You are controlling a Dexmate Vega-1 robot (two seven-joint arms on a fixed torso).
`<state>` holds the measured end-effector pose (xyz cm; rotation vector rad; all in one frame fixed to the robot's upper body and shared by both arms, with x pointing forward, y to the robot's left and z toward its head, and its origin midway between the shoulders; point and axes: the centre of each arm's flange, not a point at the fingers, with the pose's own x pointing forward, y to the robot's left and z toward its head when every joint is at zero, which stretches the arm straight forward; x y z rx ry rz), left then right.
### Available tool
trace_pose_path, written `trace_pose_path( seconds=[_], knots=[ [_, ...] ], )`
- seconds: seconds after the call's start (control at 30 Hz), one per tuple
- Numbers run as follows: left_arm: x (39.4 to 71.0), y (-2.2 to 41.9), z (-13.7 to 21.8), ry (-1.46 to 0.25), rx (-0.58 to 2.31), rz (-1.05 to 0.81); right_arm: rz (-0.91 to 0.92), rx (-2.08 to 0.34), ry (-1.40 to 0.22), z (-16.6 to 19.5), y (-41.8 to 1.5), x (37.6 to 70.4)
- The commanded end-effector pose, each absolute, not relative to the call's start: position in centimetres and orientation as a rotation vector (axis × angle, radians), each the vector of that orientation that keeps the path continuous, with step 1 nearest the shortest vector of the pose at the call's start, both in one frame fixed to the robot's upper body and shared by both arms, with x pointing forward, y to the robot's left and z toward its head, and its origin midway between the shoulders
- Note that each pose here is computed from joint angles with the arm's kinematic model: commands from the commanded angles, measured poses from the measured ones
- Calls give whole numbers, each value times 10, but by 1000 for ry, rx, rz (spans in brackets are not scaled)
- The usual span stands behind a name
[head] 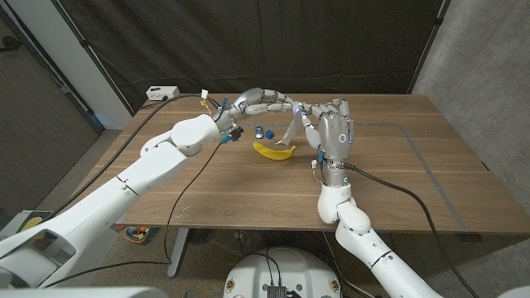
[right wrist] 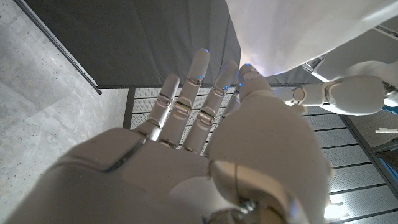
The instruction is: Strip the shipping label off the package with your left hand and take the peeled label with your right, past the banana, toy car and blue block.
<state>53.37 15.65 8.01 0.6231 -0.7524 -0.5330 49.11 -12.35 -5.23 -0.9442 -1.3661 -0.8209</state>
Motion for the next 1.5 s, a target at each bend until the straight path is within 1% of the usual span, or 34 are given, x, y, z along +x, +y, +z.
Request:
trace_pose_path(
  seconds=[0.03,0.3,0.67,0.83,0.9,1.1,1.3,1.5],
  knots=[
    [534,153,78,-742,593,-484,-803,-948,-1396,-52,-119,492],
    [536,152,77,-756,536,-449,-799,-949,-1400,-54,-118,490],
    [537,149,79,-740,544,-472,-798,-923,-1413,-54,-117,488],
    [538,145,80,-707,560,-530,-800,-919,-1420,-53,-117,487],
    [539,142,80,-681,574,-581,-800,-917,-1423,-53,-117,487],
    [535,135,83,-654,610,-642,-806,-919,-1419,-54,-118,489],
    [533,128,82,-564,525,-793,-811,-925,-1418,-54,-118,490],
    [534,128,80,-541,431,-782,-806,-918,-1415,-55,-118,492]
  ],
)
